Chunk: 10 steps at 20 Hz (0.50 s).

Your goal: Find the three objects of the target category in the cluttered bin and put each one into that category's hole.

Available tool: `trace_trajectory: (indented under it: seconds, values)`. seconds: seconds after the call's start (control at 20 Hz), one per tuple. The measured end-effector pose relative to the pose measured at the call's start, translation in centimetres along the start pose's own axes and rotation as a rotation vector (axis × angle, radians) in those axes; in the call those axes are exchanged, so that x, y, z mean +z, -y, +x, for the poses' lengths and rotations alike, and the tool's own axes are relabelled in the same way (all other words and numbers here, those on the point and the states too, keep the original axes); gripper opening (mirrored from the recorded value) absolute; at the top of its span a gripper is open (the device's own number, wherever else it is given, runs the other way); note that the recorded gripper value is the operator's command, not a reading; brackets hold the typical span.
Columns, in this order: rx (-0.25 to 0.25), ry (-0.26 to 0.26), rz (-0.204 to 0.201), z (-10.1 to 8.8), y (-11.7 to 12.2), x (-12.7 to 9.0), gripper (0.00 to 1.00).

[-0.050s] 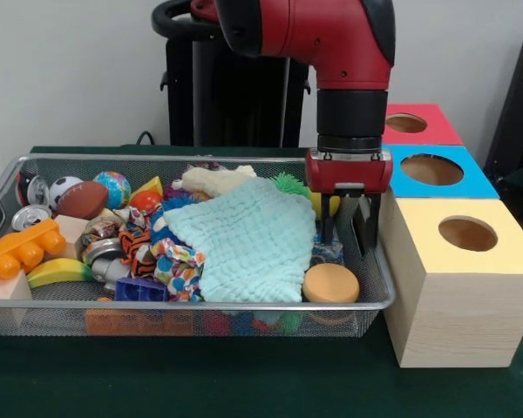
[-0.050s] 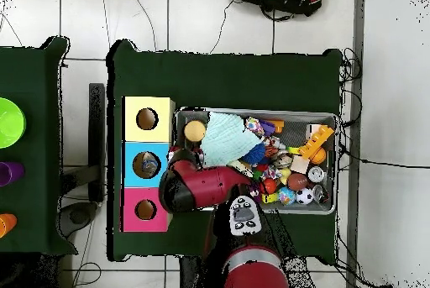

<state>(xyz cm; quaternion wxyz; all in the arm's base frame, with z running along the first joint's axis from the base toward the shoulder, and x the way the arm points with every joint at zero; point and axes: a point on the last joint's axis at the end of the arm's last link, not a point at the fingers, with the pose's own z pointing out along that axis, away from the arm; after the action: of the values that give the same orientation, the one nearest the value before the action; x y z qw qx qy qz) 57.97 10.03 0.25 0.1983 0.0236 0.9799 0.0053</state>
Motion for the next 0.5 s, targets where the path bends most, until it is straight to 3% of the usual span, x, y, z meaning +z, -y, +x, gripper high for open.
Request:
trace_trajectory:
  seconds: [0.5]
  values:
    - [0.015,0.002,0.005,0.09,0.96,0.26,1.0]
